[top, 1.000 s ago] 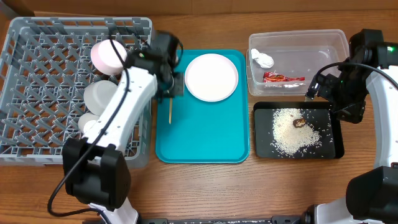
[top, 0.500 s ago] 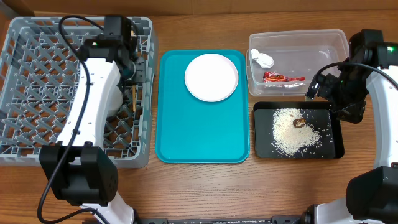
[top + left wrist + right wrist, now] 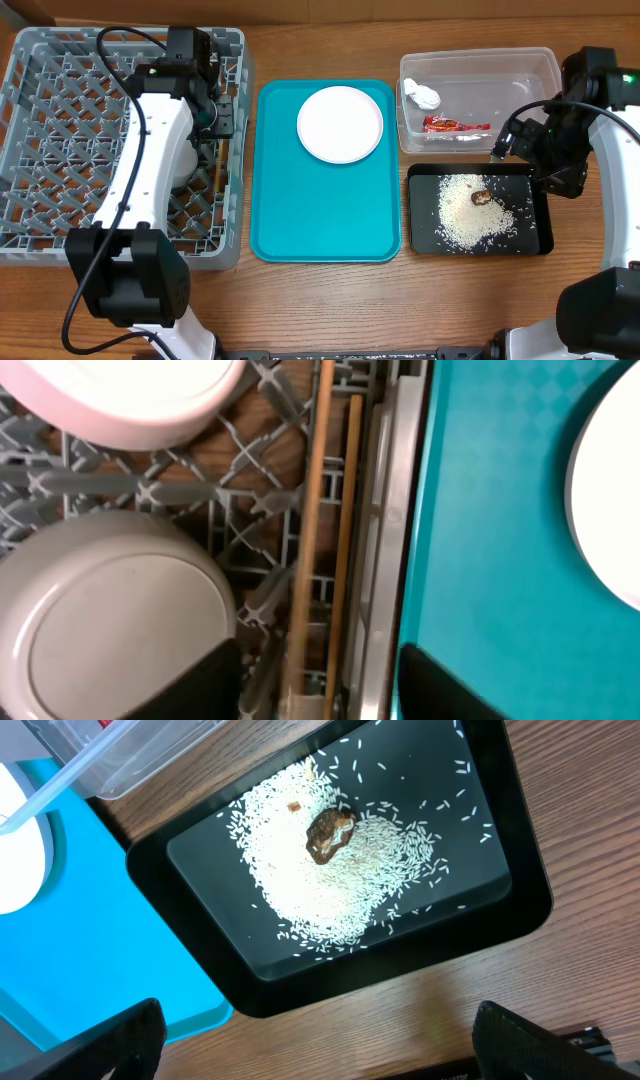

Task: Sort waste into correct bins and load items into the dishwasher
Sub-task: 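Place the second chopstick into the rack, then grasp the edge of the white plate with the left gripper, then stand the white plate upright in the rack and release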

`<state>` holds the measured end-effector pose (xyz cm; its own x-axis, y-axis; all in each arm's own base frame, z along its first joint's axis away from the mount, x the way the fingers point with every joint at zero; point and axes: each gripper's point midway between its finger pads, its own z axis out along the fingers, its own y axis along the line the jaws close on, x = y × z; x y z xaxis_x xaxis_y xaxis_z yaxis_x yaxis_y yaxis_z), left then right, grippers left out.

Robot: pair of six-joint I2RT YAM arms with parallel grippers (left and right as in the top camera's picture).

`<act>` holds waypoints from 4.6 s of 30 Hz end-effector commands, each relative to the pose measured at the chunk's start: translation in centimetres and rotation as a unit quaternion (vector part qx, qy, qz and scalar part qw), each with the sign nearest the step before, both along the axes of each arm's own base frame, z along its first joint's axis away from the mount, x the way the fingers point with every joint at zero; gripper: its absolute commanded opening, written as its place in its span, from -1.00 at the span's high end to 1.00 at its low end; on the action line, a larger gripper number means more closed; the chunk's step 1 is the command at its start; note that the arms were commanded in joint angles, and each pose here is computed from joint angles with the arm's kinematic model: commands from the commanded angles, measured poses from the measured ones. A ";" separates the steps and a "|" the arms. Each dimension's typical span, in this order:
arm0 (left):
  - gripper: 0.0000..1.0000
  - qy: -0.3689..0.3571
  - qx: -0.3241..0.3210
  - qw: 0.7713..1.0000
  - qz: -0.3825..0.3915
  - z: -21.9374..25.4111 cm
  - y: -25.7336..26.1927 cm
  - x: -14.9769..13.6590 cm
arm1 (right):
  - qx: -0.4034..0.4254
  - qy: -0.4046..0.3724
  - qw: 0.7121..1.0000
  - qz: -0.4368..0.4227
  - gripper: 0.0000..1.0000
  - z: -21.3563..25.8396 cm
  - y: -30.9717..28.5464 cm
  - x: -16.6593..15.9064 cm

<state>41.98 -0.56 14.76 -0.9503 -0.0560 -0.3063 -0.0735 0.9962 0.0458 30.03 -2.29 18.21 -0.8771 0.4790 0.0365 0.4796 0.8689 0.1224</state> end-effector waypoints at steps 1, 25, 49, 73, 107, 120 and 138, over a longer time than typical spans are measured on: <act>-0.17 0.012 -0.013 1.000 -0.008 -0.9 -0.6 -0.1 | -0.002 -0.028 1.000 0.000 -1.00 1.4 -0.1 0.3; -0.58 -0.033 -0.076 0.934 -0.348 -4.2 -23.0 -0.6 | -0.002 -0.029 1.000 0.000 -1.00 1.4 -0.1 0.4; 0.37 0.157 -0.033 0.928 -0.336 -14.9 -21.6 -5.8 | -0.002 -0.029 1.000 0.000 -1.00 1.4 -0.1 0.4; 0.92 0.078 -0.049 0.943 -0.320 -6.3 -23.7 -2.2 | -0.001 -0.027 1.000 0.000 -1.00 1.4 0.0 0.3; 0.92 -0.097 -0.407 0.884 -0.209 13.0 -9.7 3.2 | -0.001 -0.023 1.000 0.000 -1.00 1.4 0.0 0.0; 0.92 -0.042 -0.435 0.889 -0.139 7.3 -5.6 4.8 | -0.001 -0.022 1.000 0.000 -1.00 1.4 0.0 0.0; -1.00 -0.015 -0.395 0.918 -0.034 7.0 0.9 2.7 | -0.002 -0.038 0.999 -0.002 -1.00 1.4 -0.1 0.8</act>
<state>45.24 -0.94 20.17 -0.9635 -0.2013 -0.1764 -0.0020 0.6645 -0.7473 30.18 -2.31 18.22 -0.8771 0.4793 0.0309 0.4792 0.8688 0.1248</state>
